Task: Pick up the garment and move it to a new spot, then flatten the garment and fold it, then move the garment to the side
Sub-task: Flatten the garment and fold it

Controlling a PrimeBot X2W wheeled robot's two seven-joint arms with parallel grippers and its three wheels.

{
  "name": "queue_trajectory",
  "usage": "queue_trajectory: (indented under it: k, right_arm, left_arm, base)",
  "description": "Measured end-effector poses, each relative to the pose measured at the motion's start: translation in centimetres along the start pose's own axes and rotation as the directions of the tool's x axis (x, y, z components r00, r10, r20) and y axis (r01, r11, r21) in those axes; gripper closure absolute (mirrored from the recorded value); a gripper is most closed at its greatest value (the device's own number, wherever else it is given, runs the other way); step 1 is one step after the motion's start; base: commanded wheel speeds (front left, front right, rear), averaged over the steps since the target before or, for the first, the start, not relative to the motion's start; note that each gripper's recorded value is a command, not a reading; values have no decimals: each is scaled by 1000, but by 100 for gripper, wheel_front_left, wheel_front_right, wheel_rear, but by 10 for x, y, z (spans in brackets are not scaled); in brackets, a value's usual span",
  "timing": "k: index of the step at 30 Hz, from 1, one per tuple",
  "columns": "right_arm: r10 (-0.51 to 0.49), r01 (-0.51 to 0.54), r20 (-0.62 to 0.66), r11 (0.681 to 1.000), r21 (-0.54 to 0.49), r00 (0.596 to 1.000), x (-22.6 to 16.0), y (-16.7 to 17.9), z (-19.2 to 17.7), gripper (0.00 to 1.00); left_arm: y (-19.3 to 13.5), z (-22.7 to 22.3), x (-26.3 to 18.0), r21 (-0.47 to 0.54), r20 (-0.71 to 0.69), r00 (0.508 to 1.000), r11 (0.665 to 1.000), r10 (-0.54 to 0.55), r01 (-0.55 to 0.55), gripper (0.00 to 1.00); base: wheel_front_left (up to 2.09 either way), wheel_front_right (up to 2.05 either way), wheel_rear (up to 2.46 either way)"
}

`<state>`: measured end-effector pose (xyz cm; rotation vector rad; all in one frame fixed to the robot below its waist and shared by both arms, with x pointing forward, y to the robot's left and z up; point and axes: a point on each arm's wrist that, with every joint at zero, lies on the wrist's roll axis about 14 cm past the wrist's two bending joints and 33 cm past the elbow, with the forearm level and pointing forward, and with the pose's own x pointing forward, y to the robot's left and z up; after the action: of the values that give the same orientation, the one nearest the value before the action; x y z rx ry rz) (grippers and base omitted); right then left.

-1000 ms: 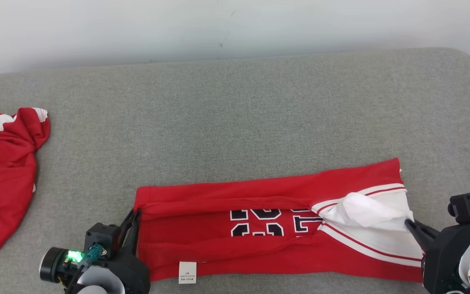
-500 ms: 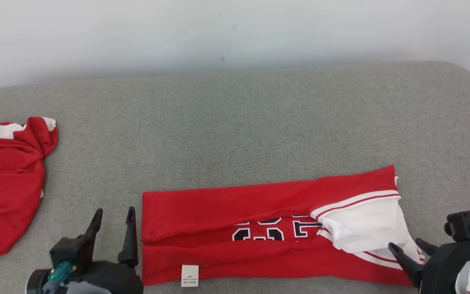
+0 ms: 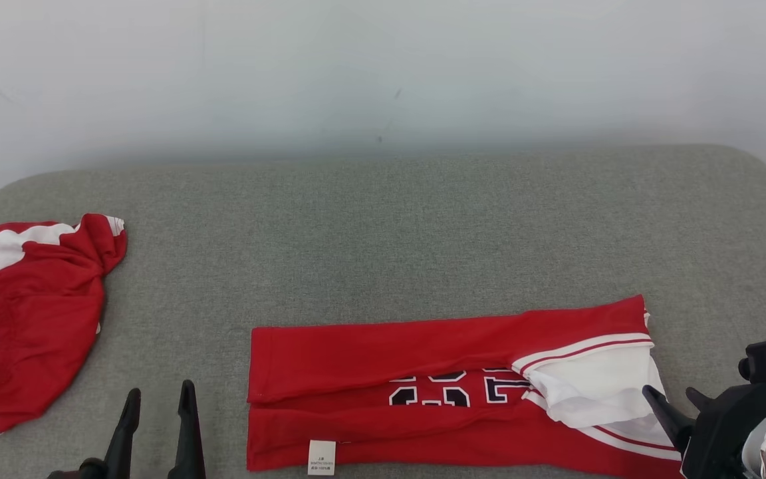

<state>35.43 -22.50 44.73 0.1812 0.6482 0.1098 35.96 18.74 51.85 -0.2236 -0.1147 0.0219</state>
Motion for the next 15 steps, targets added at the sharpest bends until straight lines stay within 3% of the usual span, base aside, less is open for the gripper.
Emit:
queue_trajectory:
  k: [10,15]
  right_arm:
    - [-40,43,-45,996,78,998,33,-14,8,0]
    - [-62,71,-127,995,70,990,54,-19,0,0]
  left_arm:
    - [13,-2,-9,-2,-1,1000,1000,24,-24,0]
    - [19,-6,-10,11,-13,999,999,38,-38,0]
  base:
    - [0,0,0]
    - [0,0,0]
